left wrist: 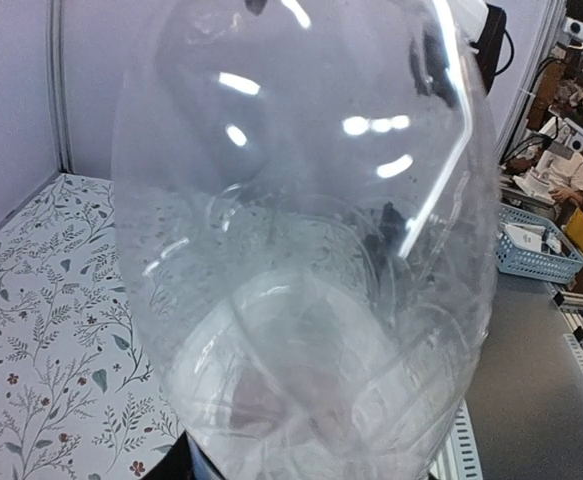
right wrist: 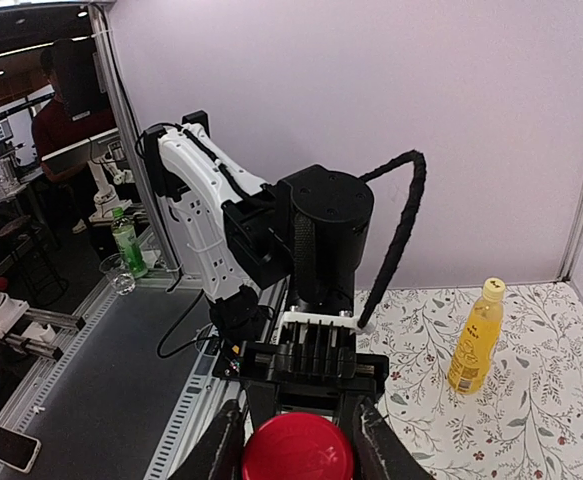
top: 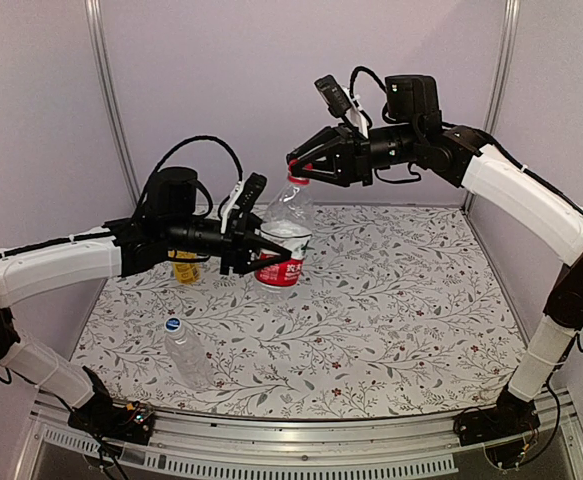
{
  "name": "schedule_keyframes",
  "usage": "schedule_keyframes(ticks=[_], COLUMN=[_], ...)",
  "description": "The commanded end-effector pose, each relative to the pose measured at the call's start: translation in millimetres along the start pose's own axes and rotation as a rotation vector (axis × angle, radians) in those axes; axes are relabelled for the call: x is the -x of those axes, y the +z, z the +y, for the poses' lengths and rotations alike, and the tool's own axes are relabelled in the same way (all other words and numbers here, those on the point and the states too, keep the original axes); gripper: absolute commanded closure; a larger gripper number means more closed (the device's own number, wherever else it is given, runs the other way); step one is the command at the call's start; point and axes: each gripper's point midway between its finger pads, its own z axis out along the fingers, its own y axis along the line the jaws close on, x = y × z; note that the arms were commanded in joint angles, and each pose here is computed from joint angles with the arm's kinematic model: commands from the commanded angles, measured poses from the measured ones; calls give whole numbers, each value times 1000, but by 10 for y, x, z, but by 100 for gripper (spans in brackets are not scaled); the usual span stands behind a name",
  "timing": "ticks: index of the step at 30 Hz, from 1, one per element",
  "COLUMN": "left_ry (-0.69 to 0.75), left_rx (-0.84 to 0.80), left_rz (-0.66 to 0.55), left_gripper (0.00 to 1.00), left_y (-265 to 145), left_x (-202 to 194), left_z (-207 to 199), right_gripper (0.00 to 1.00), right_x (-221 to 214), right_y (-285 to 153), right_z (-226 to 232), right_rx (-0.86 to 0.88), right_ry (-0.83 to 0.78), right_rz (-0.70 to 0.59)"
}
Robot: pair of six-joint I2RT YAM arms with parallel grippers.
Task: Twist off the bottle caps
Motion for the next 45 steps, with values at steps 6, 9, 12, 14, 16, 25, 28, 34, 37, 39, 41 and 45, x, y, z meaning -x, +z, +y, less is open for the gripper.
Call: schedule_keyframes(ticks=[6, 9, 12, 14, 16, 25, 28, 34, 37, 39, 41, 45], left_ry=[70, 69, 69, 68, 67, 66, 65, 67, 70, 68, 62, 55], left_rx=[-12, -9, -8, -5, 2, 86, 130, 183, 212, 252, 305, 439], left_rz=[-37, -36, -36, -35, -34, -34, -34, -37, -42, -43, -45, -41], left_gripper=[62, 62, 62, 62, 62, 62, 62, 62, 62, 62, 62, 63], left_y=[-34, -35, -35, -38, -39, -54, -64, -95, -114, -130, -156, -225], left_x=[107, 106, 105, 106, 100, 117, 121, 135, 148, 153, 158, 148], left_z=[-42, -38, -36, -33, -23, 117, 191, 270, 311, 376, 459, 666], right_gripper=[56, 55, 51, 48, 42, 7, 1, 1, 1, 1, 1, 1], right_x=[4, -3, -13, -9, -17, -48, -39, 17, 54, 105, 189, 363], right_y=[-87, -84, -84, -93, -91, -113, -135, -218, -263, -285, -330, -454], right_z=[-131, -137, -150, -164, -166, -198, -238, -339, -356, -334, -352, -487], right_rx=[-76, -77, -84, -93, -96, -131, -168, -270, -304, -313, -348, -466], right_ry=[7, 11, 12, 13, 15, 26, 32, 53, 58, 67, 66, 142], right_rz=[4, 6, 8, 7, 11, 24, 25, 20, 15, 2, -20, -93])
